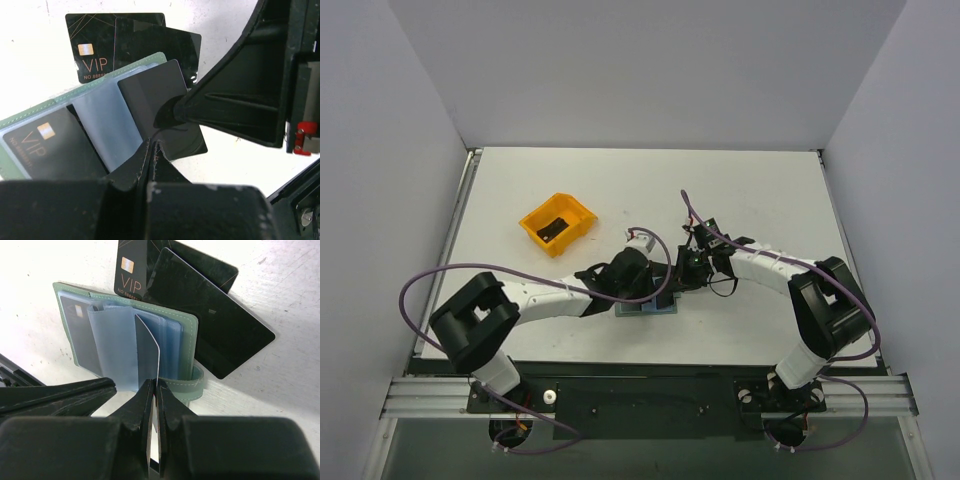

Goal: Put the credit cards into the card holder
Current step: Turn over the card slot in the card holder.

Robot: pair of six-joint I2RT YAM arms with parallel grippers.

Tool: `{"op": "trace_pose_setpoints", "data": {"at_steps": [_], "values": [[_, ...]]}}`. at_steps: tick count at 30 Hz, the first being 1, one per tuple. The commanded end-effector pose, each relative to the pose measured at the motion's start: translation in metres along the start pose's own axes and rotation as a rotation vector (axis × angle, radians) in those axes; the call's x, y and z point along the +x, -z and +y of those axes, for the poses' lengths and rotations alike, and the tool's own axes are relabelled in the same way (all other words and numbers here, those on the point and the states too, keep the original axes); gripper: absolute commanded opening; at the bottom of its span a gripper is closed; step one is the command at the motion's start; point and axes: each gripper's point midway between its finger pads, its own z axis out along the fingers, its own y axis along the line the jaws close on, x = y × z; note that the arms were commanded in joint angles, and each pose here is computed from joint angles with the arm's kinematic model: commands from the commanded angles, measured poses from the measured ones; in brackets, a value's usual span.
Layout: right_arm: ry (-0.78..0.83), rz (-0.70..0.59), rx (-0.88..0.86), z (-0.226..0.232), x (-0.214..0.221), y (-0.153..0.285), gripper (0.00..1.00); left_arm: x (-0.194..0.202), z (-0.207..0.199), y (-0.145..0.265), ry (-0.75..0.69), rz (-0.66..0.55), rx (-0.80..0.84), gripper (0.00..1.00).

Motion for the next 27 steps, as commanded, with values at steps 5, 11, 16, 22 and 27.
{"op": "trace_pose_setpoints", "data": {"at_steps": [5, 11, 16, 22, 27], "values": [[-0.011, 0.033, 0.064, -0.019, 0.013, -0.005, 0.00, -0.011, -0.003, -0.019, -0.024, -0.030, -0.011, 0.00], [-0.012, 0.022, 0.062, -0.019, 0.010, -0.002, 0.00, 0.008, 0.025, -0.024, -0.021, 0.022, -0.085, 0.00], [-0.011, 0.014, 0.057, -0.018, 0.009, 0.001, 0.00, 0.019, 0.048, -0.016, -0.010, 0.043, -0.152, 0.00], [-0.007, 0.001, 0.063, -0.019, 0.008, 0.008, 0.00, 0.030, 0.065, -0.008, 0.020, 0.054, -0.178, 0.00], [-0.010, 0.005, 0.065, -0.020, 0.009, 0.009, 0.00, 0.036, 0.068, -0.008, 0.038, 0.062, -0.176, 0.00]]}}
